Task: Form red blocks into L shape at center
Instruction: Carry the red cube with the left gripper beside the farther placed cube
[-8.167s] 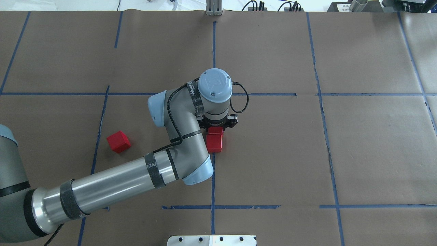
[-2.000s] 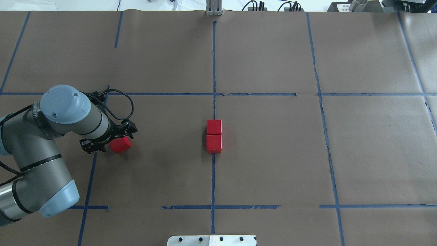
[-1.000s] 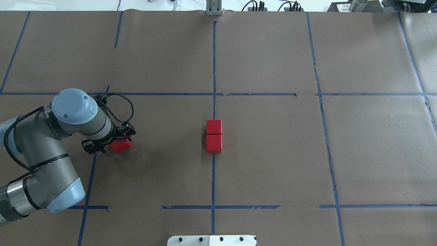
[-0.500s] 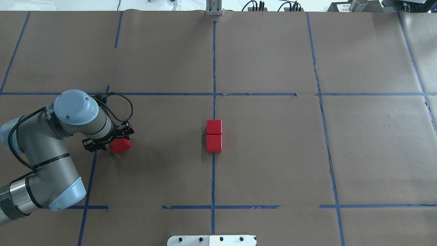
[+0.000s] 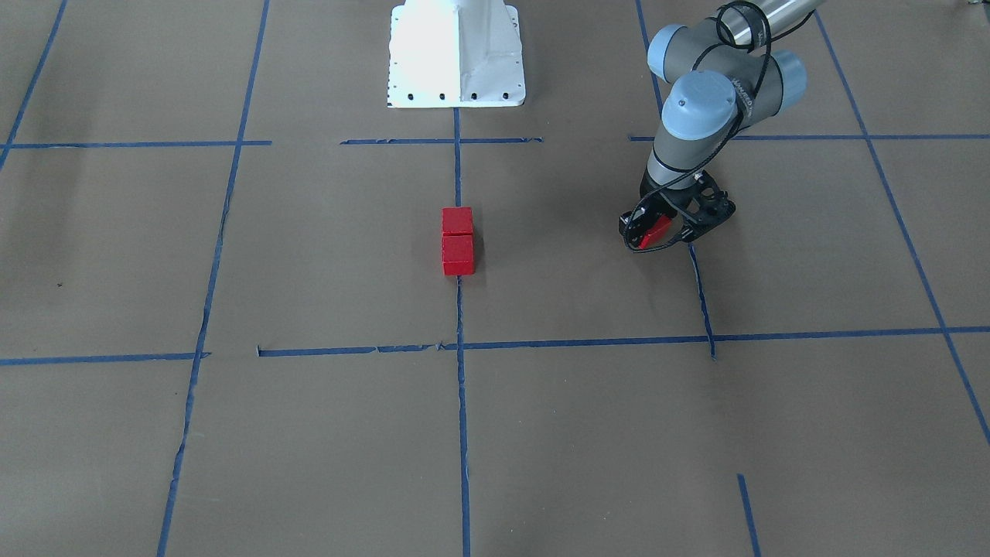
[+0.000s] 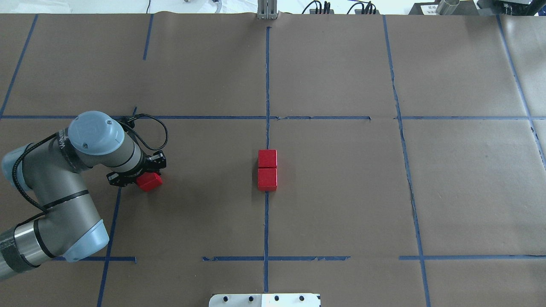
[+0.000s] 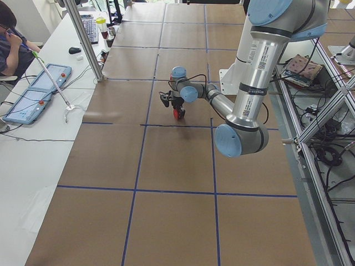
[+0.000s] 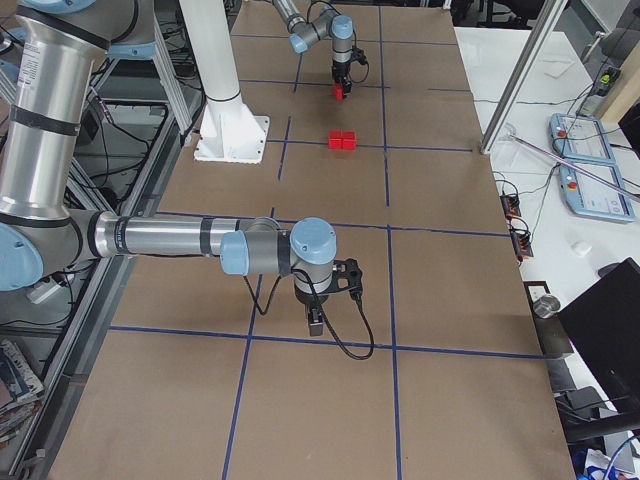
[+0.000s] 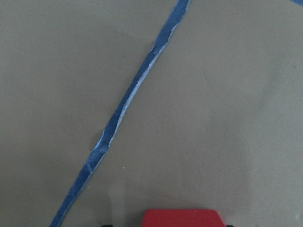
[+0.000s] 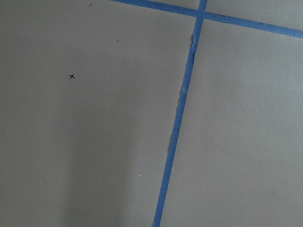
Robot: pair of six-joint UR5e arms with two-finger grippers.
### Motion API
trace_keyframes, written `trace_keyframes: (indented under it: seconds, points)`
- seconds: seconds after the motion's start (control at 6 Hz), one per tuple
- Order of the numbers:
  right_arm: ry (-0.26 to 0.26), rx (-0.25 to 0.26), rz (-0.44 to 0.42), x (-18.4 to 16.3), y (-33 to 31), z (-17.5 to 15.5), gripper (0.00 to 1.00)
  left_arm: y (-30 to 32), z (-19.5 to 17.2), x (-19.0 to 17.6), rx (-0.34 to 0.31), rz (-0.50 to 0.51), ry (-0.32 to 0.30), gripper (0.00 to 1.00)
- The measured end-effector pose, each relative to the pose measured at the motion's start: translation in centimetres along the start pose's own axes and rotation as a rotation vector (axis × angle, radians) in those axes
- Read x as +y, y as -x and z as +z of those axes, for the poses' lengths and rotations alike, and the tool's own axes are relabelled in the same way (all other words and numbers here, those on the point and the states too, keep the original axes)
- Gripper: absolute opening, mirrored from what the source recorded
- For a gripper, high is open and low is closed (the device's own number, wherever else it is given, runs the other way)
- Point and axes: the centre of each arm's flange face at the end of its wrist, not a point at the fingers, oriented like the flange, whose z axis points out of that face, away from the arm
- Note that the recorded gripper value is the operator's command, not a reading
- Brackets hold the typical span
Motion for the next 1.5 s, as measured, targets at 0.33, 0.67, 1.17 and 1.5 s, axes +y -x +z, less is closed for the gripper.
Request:
trace_keyframes:
  seconds: [0.33, 0.67, 1.17, 1.5]
  points:
    - [0.001, 0.0, 0.0, 0.0, 0.0, 0.0, 1.0, -2.7, -3.3, -1.2, 0.061, -0.091, -0.017, 0.04]
    - [0.002, 0.0, 0.002, 0.0, 0.0, 0.1, 1.0, -7.7, -6.6, -0.5, 0.087, -0.409, -0.008, 0.06]
    - [0.003, 0.0, 0.002, 0.0, -0.1, 0.1, 1.0, -15.8, -7.1, 1.0, 0.073, -0.807, 0.019, 0.06]
    - [0.003, 0.0, 0.004, 0.0, -0.1, 0.1, 1.0, -19.8, -5.1, 3.4, 0.034, -0.86, 0.031, 0.06]
